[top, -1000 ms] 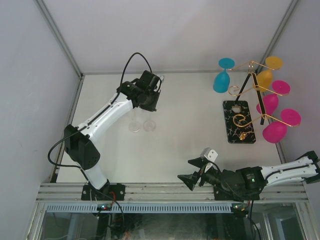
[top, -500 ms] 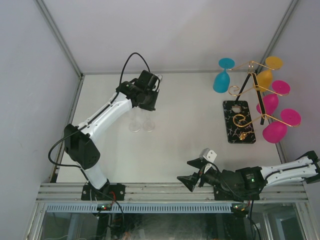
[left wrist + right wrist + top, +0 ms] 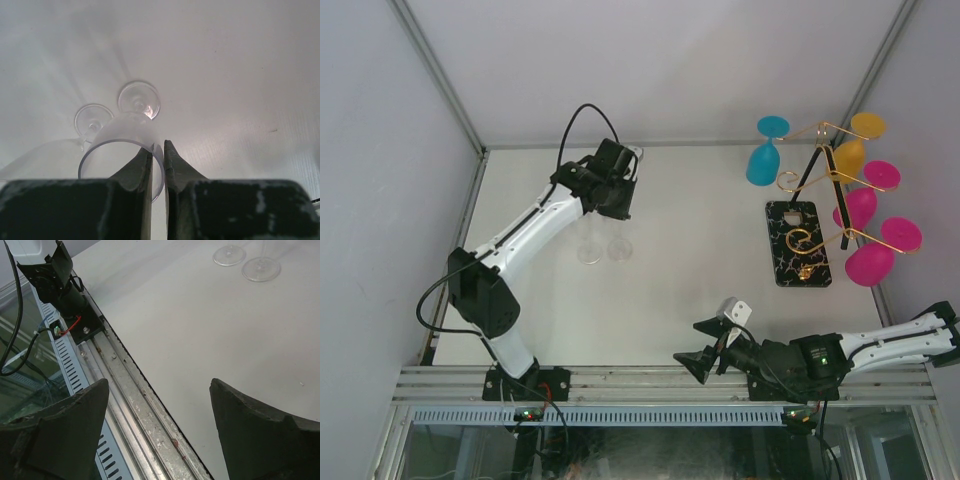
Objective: Take the wine glass off the wine glass rack
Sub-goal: Place the wine glass at the center of the board.
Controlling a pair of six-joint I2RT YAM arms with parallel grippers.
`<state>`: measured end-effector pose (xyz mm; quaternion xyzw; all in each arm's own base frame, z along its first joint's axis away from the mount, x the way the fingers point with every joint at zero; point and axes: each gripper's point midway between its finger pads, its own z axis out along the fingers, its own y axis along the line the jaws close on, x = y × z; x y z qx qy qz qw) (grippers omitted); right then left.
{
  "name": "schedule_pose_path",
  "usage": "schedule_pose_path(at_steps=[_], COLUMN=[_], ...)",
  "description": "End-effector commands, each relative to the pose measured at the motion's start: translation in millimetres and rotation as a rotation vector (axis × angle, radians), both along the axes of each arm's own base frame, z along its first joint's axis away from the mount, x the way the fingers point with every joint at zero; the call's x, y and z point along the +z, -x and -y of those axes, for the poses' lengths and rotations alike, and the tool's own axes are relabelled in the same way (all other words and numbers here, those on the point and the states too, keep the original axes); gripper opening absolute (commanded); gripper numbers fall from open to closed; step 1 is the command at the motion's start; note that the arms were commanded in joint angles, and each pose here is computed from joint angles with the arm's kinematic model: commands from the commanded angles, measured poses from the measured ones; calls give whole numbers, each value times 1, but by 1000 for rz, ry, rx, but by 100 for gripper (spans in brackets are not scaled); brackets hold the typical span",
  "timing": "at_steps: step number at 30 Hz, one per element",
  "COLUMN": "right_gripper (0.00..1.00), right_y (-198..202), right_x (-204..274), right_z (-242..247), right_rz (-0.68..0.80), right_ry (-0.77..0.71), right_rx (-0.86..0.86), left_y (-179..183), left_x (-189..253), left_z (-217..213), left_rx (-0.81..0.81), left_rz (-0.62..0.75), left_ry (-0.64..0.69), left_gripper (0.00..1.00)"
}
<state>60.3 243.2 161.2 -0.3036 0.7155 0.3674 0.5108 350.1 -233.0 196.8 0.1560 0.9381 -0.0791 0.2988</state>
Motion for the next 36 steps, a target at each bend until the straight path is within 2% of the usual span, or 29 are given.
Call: schedule_pose_path(at_steps=[1, 8, 19, 32, 36], right_gripper=[80, 79, 79, 80, 79], right_y=[0, 0, 0, 0, 0], right_x=[28, 27, 27, 27, 28], right_z=[-6, -6, -5, -4, -4], right_rz=[-20, -29, -34, -33, -31], right_ry=[-82, -84, -84, -86, -88], right_rx=[-3, -6, -6, -6, -8], left_y=[-7, -6, -10, -13, -13], left_x=[9, 0, -2, -1, -1], left_z=[-3, -4, -10, -14, -13], left_rx=[23, 17, 39, 54, 52], left_rz=[36, 6, 19, 36, 31], left_ry=[26, 4, -24, -42, -38], left_gripper=[13, 14, 19, 19, 25])
